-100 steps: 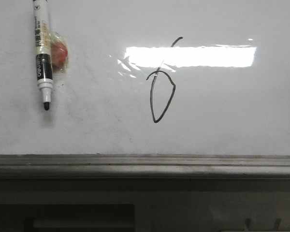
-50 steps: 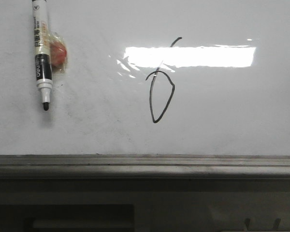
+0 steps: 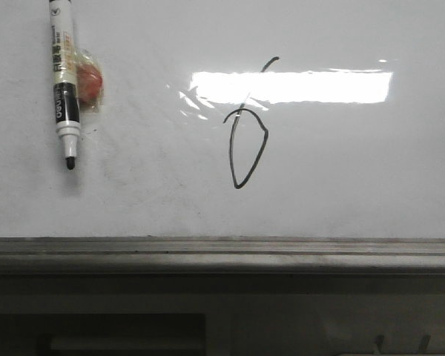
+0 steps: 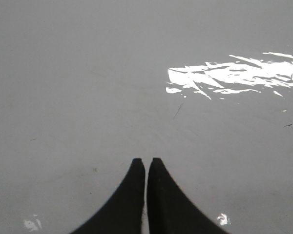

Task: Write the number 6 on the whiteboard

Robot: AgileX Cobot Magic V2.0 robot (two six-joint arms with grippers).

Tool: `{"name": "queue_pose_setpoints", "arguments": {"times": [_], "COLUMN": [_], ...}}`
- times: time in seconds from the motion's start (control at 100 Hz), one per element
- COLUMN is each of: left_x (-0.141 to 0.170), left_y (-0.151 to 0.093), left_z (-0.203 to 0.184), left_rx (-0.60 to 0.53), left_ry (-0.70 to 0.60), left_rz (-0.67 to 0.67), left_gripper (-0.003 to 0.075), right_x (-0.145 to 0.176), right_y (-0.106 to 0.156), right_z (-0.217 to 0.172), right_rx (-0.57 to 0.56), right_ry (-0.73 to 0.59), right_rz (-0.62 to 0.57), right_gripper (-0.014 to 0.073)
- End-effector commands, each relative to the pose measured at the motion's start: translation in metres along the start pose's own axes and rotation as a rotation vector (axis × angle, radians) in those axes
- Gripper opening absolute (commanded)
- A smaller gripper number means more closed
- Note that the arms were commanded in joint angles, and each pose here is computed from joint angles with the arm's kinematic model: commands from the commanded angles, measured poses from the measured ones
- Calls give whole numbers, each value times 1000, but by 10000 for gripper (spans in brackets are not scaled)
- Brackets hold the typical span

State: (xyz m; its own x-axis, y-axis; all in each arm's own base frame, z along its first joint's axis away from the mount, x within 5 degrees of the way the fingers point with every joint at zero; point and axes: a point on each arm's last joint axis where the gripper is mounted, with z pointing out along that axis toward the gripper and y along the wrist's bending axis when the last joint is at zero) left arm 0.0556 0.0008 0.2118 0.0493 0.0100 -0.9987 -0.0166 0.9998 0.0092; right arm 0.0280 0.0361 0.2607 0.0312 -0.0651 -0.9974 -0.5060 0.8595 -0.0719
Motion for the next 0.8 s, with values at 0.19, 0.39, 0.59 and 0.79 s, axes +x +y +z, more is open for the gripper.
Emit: {"name": "queue_pose_setpoints", "arguments": {"times": [0.19,0.39,0.59,0.79], "left_x": [9,9,9,9], "left_y": [0,0,0,0], "left_z": [-1,-1,-1,-1], "left_rx": [-1,-1,-1,-1], "left_ry": [-48,-48,-48,-48], "left_rz": [-16,-16,-16,-16], "left_gripper": [-20,-20,-20,-20], "right_x": [-12,-12,-12,-12], "right_y": [-4,-4,-4,-4], "right_z": [-1,-1,-1,-1], "right_rx": [39,39,39,45], "right_ry": [-64,-64,-64,-70], "right_rz": [17,17,17,17], "right_gripper": [-65,-65,-65,-65]}}
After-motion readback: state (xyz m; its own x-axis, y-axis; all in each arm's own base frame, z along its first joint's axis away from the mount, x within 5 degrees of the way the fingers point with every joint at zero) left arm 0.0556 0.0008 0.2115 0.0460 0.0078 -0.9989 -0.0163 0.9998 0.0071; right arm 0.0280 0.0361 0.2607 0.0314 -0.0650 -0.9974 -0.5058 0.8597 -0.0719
